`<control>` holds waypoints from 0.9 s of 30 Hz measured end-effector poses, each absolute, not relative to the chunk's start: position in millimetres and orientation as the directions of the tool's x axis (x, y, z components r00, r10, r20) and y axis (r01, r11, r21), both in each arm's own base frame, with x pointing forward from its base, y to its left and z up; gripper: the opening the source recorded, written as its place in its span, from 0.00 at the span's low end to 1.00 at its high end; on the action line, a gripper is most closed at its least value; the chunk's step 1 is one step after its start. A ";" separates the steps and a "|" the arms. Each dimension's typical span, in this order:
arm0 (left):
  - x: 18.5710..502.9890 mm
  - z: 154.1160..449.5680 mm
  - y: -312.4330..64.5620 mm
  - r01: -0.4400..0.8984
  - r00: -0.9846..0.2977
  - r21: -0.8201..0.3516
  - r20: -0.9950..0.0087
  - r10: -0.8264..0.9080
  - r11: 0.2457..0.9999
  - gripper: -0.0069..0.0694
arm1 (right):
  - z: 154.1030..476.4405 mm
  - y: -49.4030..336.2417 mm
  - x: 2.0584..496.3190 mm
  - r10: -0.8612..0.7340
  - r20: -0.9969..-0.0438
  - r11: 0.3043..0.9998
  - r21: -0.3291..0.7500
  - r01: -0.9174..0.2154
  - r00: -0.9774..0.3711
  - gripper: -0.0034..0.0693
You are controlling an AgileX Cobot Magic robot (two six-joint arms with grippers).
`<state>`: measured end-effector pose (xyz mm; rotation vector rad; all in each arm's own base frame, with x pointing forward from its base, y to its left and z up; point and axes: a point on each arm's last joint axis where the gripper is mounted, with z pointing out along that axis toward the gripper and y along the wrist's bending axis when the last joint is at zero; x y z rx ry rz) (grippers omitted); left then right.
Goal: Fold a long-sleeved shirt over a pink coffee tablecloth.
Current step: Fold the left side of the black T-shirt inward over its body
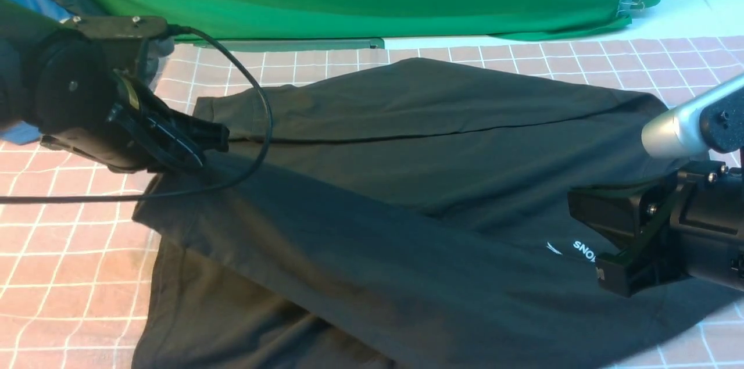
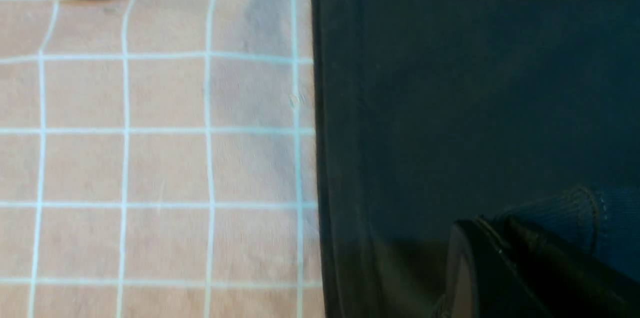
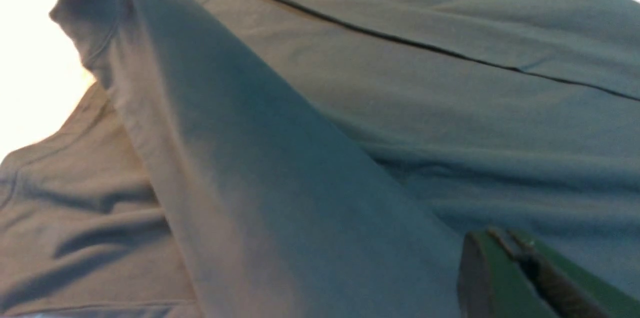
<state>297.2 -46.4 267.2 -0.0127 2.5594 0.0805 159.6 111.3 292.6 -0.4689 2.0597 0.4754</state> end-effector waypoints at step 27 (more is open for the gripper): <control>345.9 213.0 -49.2 0.054 -0.802 0.128 -0.585 0.119 0.990 0.15 | 289.0 110.2 157.8 -0.150 -0.838 0.857 0.155 -0.492 -0.525 0.12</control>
